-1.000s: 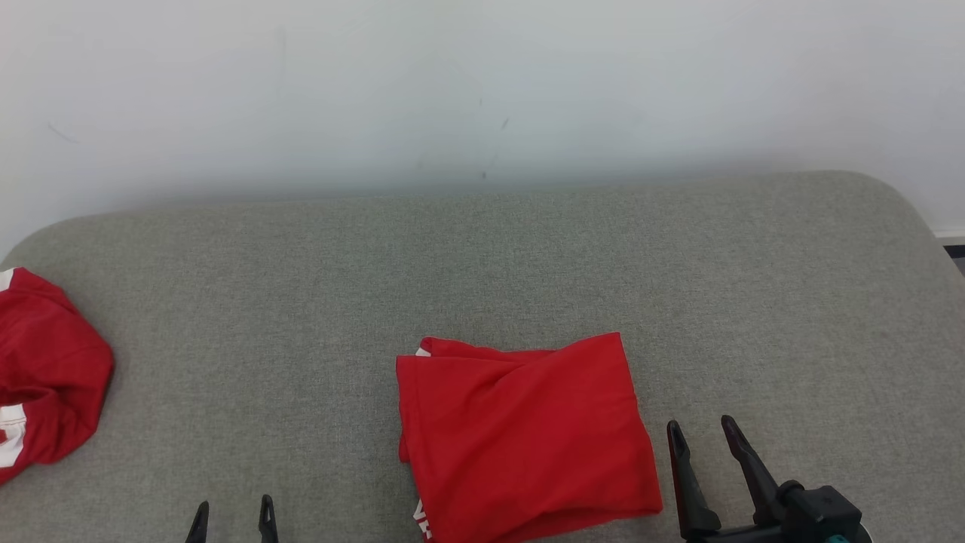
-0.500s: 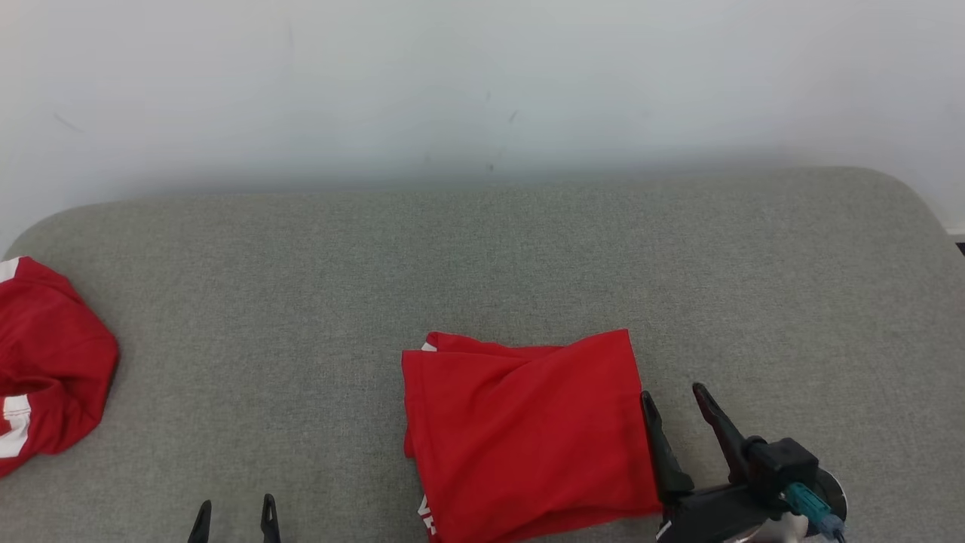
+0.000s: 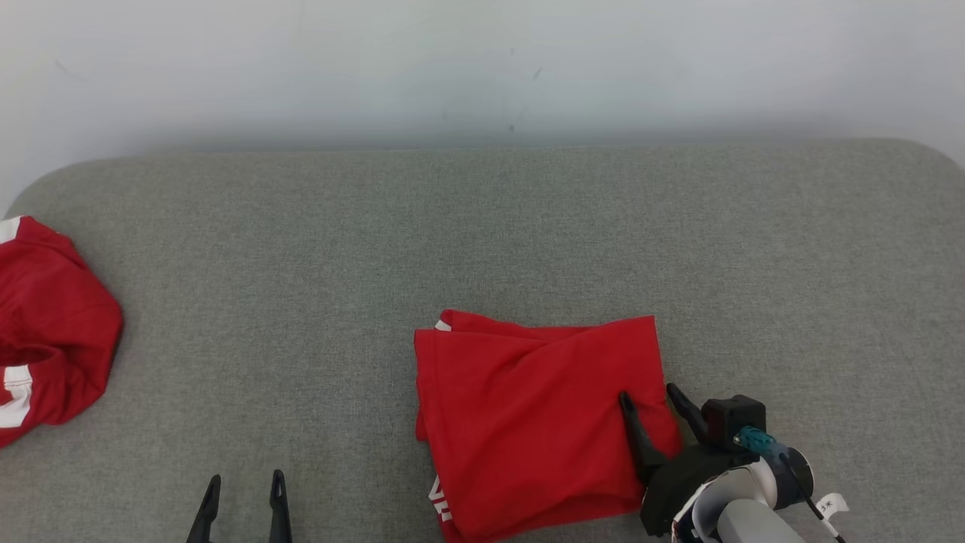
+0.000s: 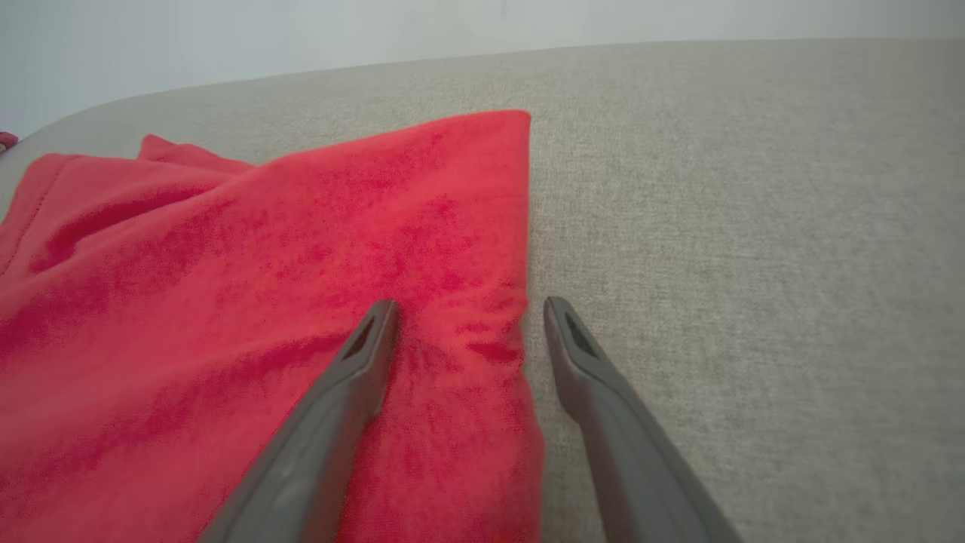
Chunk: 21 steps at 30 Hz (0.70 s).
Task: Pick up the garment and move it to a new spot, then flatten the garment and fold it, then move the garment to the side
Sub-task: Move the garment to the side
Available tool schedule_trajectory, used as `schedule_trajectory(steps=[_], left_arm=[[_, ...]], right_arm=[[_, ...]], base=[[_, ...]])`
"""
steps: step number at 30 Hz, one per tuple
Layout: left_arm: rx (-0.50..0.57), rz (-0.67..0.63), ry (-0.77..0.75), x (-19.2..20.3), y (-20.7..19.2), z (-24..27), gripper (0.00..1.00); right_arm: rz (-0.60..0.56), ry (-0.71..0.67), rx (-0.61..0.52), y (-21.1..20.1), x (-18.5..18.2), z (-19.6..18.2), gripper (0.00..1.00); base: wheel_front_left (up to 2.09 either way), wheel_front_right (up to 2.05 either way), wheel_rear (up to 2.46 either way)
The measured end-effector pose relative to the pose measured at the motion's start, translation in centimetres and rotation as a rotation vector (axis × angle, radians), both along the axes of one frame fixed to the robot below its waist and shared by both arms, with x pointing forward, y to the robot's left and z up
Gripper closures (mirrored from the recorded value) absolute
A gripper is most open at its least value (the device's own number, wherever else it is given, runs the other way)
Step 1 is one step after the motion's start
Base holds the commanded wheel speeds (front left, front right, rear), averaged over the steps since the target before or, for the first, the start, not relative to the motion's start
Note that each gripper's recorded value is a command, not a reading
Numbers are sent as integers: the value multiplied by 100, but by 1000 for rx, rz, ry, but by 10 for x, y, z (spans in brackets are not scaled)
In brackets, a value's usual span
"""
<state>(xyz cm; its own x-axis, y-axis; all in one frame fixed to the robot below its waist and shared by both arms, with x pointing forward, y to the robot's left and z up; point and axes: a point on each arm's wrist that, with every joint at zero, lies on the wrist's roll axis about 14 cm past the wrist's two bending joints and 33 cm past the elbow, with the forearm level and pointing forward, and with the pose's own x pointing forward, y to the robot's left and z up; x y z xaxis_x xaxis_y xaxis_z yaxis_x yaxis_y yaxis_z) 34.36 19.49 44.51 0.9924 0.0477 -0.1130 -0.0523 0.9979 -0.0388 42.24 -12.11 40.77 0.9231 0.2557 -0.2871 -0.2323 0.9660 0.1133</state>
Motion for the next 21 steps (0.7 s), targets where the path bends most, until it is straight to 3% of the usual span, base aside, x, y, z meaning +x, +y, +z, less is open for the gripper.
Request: schedule_trajectory(steps=[6, 7, 8, 15, 21], left_arm=[[-7, 4, 7, 3, 1, -3, 0], [-7, 3, 7, 4, 1, -3, 0], [-7, 3, 7, 4, 1, -3, 0], [-16, 11, 0, 9, 1, -1, 0], [-21, 12, 6, 17, 1, -3, 0]], right_arm=[[25, 73, -3, 10, 0, -18, 0], [29, 77, -1, 11, 1, -18, 47], [29, 77, -1, 11, 1, -18, 100], [52, 65, -10, 14, 14, -12, 100], [40, -40, -58, -8, 60, 23, 100]], base=[[0, 0, 0], [0, 0, 0], [0, 0, 0], [0, 0, 0], [0, 0, 0]])
